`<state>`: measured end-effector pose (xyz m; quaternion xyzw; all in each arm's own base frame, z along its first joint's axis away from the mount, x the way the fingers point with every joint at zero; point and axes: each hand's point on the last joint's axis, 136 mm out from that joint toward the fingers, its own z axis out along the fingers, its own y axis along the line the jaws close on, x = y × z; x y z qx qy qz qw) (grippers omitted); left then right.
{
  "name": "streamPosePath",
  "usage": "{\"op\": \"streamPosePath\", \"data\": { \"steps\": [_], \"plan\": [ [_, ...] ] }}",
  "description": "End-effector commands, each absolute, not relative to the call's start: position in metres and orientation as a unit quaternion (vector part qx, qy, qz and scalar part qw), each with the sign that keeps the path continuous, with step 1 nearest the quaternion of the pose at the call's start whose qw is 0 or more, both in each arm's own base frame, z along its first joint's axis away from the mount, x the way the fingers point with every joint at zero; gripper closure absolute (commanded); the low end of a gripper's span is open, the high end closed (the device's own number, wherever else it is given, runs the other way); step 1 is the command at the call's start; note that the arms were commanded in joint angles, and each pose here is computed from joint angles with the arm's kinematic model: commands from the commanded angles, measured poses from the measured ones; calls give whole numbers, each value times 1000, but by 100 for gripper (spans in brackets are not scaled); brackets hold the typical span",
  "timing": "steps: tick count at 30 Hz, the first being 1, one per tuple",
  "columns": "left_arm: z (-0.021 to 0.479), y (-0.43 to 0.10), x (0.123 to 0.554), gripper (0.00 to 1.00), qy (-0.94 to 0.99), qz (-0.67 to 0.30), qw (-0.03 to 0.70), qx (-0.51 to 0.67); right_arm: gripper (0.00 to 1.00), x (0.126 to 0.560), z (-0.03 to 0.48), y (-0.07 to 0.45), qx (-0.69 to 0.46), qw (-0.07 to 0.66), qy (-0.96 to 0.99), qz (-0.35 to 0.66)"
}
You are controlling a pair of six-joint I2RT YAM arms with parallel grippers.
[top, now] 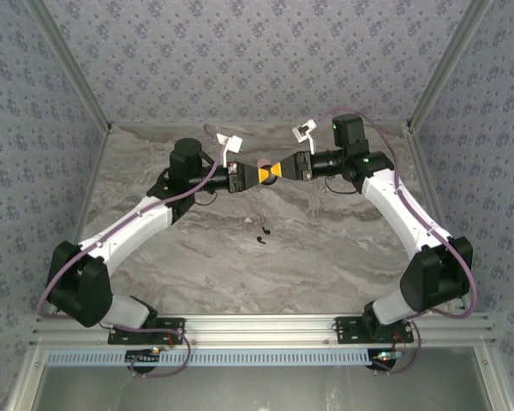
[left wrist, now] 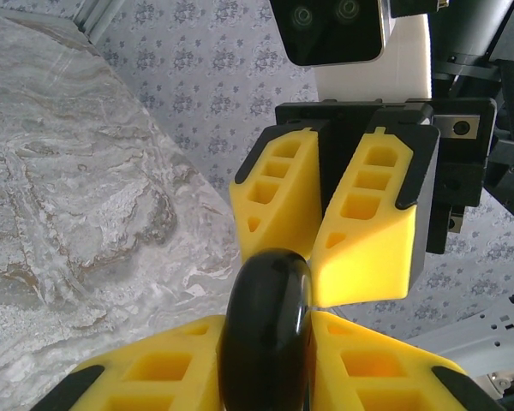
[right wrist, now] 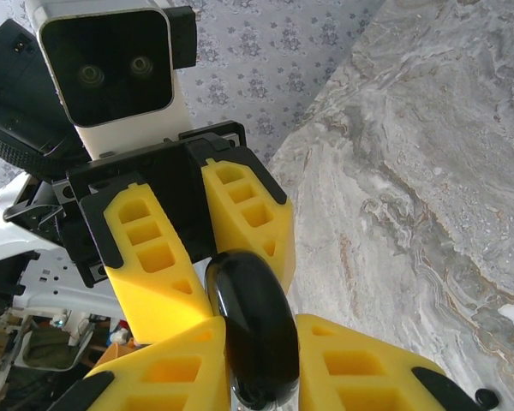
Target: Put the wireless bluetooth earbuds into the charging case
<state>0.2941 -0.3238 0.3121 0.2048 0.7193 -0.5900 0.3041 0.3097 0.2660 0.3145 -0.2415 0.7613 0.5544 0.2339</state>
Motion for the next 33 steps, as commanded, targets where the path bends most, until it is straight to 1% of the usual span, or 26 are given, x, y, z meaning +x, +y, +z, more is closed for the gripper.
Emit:
{"op": "streamPosePath", "data": {
  "steps": [1,7,9,23,29,33],
  "plan": [
    [333,-326,284,74,694,-596,328,235,79,302,328,270,-258,234,751,561],
    [333,-327,282,65,695,-595,328,237,79,301,337,268,-260,245,747,560],
    [331,-326,283,64,697,-593,328,234,79,302,340,267,-259,250,747,559],
    [328,-325,284,64,702,-589,330,225,79,304,347,265,-253,262,746,558],
    [326,-325,284,61,705,-587,328,223,79,305,347,264,-250,263,746,558],
    [326,-326,283,61,705,-588,326,224,79,303,347,264,-250,262,746,559]
  ]
}}
